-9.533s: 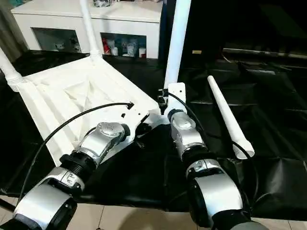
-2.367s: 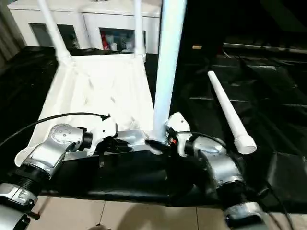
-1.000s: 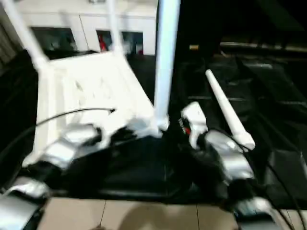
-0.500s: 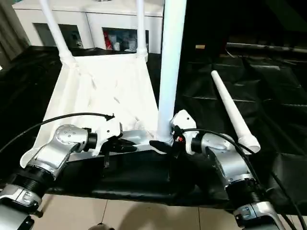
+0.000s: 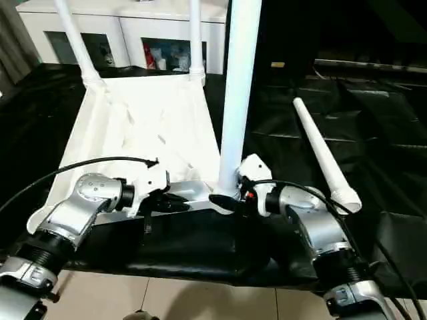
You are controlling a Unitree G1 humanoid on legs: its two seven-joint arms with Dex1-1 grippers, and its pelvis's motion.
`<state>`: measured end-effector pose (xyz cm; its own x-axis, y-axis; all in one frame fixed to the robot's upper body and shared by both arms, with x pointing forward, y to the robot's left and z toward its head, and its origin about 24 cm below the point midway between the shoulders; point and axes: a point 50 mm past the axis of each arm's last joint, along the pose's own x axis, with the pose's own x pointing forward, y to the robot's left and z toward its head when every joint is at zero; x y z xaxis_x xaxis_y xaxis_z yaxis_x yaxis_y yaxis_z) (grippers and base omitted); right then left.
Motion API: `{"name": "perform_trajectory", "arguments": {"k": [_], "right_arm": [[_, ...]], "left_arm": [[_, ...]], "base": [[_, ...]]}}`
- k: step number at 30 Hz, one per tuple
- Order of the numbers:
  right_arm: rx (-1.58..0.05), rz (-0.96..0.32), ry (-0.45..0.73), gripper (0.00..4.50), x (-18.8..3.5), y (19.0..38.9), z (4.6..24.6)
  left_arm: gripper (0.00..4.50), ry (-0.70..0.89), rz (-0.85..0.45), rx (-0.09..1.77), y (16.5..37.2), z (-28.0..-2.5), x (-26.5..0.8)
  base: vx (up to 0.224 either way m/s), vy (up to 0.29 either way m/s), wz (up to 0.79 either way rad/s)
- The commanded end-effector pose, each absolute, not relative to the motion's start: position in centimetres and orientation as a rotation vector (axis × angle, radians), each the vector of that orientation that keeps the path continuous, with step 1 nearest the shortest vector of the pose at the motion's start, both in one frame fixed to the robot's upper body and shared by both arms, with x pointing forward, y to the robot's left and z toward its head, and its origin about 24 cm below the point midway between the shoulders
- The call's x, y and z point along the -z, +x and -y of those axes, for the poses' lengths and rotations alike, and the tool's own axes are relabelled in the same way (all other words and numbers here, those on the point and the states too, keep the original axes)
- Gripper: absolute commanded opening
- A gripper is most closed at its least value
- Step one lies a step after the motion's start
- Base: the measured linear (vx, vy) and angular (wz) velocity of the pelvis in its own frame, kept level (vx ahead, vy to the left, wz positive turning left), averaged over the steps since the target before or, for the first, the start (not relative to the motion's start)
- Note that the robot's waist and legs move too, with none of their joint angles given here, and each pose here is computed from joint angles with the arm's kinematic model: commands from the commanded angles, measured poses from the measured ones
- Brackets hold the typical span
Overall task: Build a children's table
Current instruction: Rotate leg to tighten
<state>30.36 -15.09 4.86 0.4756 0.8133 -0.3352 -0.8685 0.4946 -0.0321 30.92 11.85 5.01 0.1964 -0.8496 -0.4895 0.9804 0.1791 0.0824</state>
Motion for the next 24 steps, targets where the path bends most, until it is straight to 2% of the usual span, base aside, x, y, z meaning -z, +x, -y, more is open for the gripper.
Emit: {"name": "perform_trajectory", "arguments": {"k": [1, 5, 6, 7, 8, 12, 18, 21, 22, 24], "right_arm": [[-0.981, -0.31, -0.208, 2.77, -4.3, 30.5, 15.4], [-0.714, -0.343, -0.124, 2.76, -2.7, 31.7, 15.2], [-0.56, -0.365, -0.062, 2.76, -2.1, 32.4, 15.2], [-0.56, -0.365, -0.062, 2.76, -2.1, 32.4, 15.2], [-0.338, -0.415, 0.031, 2.76, -1.0, 33.0, 15.1], [-0.14, -0.449, 0.017, 2.76, -0.1, 33.9, 14.3], [-0.101, -0.427, 0.007, 2.76, -0.5, 34.7, 13.3], [-0.114, -0.391, 0.049, 2.76, -1.1, 35.1, 13.0], [-0.12, -0.377, 0.073, 3.31, -1.3, 35.2, 12.9], [-0.129, -0.345, 0.11, 3.45, -1.7, 35.4, 12.9]], "left_arm": [[0.0, 0.384, -0.299, 1.365, 30.9, -11.3, -6.0], [0.0, 0.415, -0.336, 1.177, 32.3, -11.3, -5.2], [0.0, 0.377, -0.33, 1.087, 33.1, -10.8, -5.1], [0.0, 0.377, -0.33, 1.087, 33.1, -10.8, -5.1], [0.0, 0.332, -0.331, 0.984, 33.9, -9.9, -5.0], [0.0, 0.316, -0.333, 0.844, 34.9, -7.9, -4.9], [0.0, 0.328, -0.319, 0.842, 35.0, -6.4, -5.0], [0.0, 0.338, -0.318, 0.848, 35.0, -6.5, -4.9], [0.0, 0.343, -0.318, 0.848, 35.0, -6.5, -4.9], [0.0, 0.344, -0.318, 0.849, 35.0, -6.6, -4.8]], "base": [[0.0, 0.0, 0.0], [0.0, 0.0, 0.0], [0.0, 0.0, 0.0], [0.0, 0.0, 0.0], [0.0, 0.0, 0.0], [0.0, 0.0, 0.0], [0.0, 0.0, 0.0], [0.0, 0.0, 0.0], [0.0, 0.0, 0.0], [0.0, 0.0, 0.0]]}}
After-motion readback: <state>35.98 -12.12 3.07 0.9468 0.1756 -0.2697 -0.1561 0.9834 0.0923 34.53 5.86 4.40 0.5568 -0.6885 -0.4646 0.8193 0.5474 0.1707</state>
